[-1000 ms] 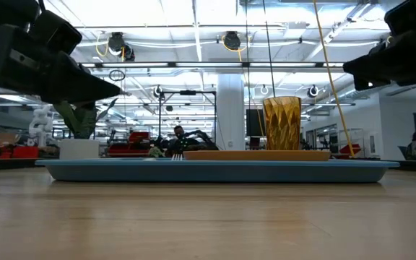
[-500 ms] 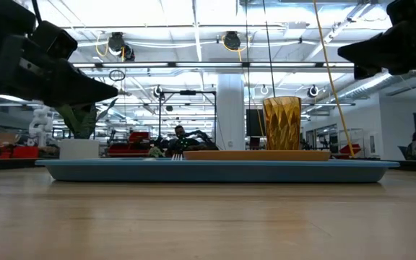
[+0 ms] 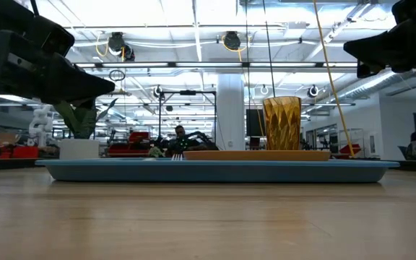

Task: Pick and place plate/cup/fork/spoon on tray
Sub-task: Return to Home Position

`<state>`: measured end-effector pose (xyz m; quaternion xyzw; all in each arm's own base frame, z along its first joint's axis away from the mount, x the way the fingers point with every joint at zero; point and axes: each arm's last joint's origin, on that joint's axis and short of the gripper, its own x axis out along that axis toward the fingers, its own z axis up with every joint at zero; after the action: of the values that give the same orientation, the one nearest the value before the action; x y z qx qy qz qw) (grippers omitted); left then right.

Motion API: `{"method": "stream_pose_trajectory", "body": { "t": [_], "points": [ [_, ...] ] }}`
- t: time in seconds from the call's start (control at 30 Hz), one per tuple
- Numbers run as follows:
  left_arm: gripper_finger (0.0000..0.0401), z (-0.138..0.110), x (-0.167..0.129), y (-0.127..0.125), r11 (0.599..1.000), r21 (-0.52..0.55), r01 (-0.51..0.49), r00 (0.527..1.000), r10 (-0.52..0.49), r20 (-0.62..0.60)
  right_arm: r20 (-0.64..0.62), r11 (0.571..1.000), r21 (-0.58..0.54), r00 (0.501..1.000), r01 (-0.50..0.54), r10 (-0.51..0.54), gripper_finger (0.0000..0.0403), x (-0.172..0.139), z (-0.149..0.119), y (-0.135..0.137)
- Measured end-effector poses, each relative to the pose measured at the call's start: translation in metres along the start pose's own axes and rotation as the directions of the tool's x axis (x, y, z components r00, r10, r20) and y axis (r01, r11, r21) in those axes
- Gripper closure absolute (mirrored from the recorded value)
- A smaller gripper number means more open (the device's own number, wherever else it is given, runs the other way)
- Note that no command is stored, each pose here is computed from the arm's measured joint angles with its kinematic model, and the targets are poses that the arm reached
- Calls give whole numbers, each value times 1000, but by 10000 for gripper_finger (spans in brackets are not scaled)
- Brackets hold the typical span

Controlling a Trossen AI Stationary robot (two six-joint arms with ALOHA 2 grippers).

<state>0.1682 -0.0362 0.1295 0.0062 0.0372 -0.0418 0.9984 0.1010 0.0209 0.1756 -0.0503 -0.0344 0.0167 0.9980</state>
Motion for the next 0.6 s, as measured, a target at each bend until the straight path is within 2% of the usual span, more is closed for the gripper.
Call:
{"method": "stream_pose_trajectory", "body": {
  "t": [0.27,0.6],
  "points": [
    [396,0,0,1,1000,14,-6,1000,6,2,-13,1000,16,1000,-2,2,403,-4,-2,-1],
    [396,13,-5,3,999,41,-2,998,-1,67,-2,1000,2,1000,-1,1,403,-7,-2,-1]
  ]
}}
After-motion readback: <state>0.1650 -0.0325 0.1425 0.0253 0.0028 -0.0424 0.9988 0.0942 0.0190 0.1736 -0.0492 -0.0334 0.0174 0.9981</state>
